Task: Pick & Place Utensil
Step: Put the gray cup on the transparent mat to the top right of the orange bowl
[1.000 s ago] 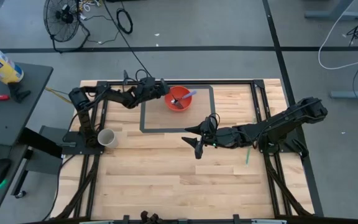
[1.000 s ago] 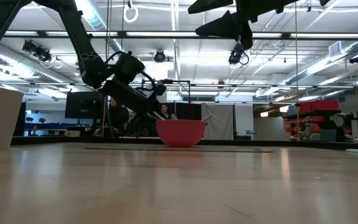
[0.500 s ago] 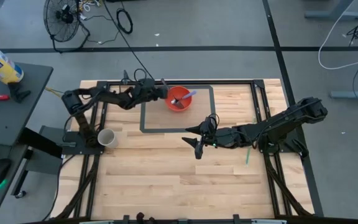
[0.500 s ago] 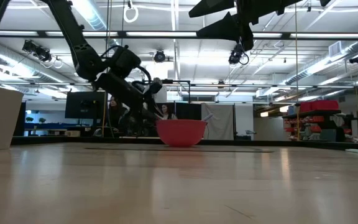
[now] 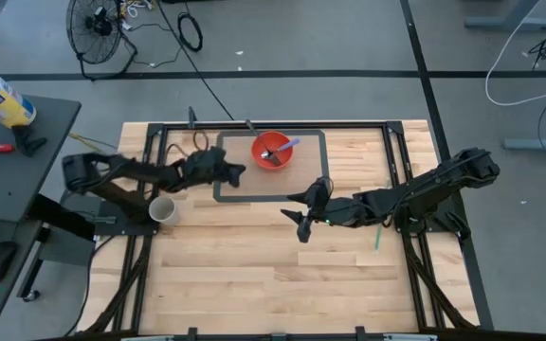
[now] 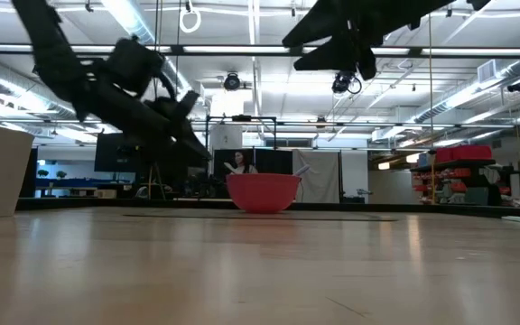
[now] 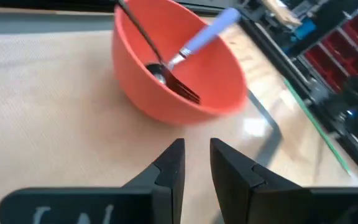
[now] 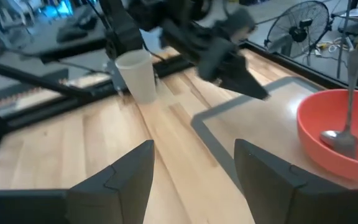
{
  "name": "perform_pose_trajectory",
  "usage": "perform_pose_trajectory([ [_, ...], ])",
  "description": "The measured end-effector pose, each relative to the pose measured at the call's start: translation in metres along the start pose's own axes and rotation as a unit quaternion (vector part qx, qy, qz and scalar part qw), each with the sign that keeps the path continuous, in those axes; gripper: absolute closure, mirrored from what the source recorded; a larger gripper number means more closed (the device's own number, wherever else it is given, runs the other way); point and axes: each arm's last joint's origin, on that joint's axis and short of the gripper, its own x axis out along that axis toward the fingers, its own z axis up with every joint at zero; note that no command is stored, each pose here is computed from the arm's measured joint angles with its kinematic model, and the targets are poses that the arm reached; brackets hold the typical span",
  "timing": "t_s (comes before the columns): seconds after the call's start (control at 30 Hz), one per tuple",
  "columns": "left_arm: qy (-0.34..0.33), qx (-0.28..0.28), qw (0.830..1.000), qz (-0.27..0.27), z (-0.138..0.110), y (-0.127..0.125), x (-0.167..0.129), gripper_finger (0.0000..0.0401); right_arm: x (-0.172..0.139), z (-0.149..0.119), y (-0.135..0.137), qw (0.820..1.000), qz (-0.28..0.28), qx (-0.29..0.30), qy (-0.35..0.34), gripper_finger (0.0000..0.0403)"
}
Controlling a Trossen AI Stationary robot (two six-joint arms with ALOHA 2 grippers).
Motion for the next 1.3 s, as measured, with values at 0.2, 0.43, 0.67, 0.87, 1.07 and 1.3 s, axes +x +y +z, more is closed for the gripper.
perform_pose_trajectory([
  [0.2, 0.009, 0.048, 0.997, -0.059, -0.007, -0.033, -0.032, 0.034, 0.001, 0.001, -0.003, 1.0, -0.012, -0.024, -0.004, 0.0179],
  [0.43, 0.08, 0.155, 0.984, -0.021, -0.013, -0.073, -0.064, 0.0376, 0.003, 0.003, -0.005, 0.999, -0.015, -0.033, -0.008, 0.0179],
  [0.67, 0.207, 0.226, 0.951, 0.04, -0.006, -0.104, -0.108, 0.0395, 0.004, 0.005, -0.007, 0.999, -0.014, -0.039, -0.012, 0.0179],
  [0.87, 0.281, 0.273, 0.915, 0.093, 0.007, -0.12, -0.145, 0.0387, 0.005, 0.005, -0.009, 0.998, -0.014, -0.055, -0.008, 0.0172],
  [1.07, 0.315, 0.306, 0.887, 0.146, 0.018, -0.122, -0.172, 0.0362, 0.016, 0.0, -0.002, 0.994, 0.034, -0.099, -0.019, 0.0134],
  [1.3, 0.371, 0.281, 0.856, 0.225, 0.014, -0.105, -0.182, 0.0295, 0.032, -0.014, 0.003, 0.992, 0.055, -0.115, -0.016, 0.0104],
])
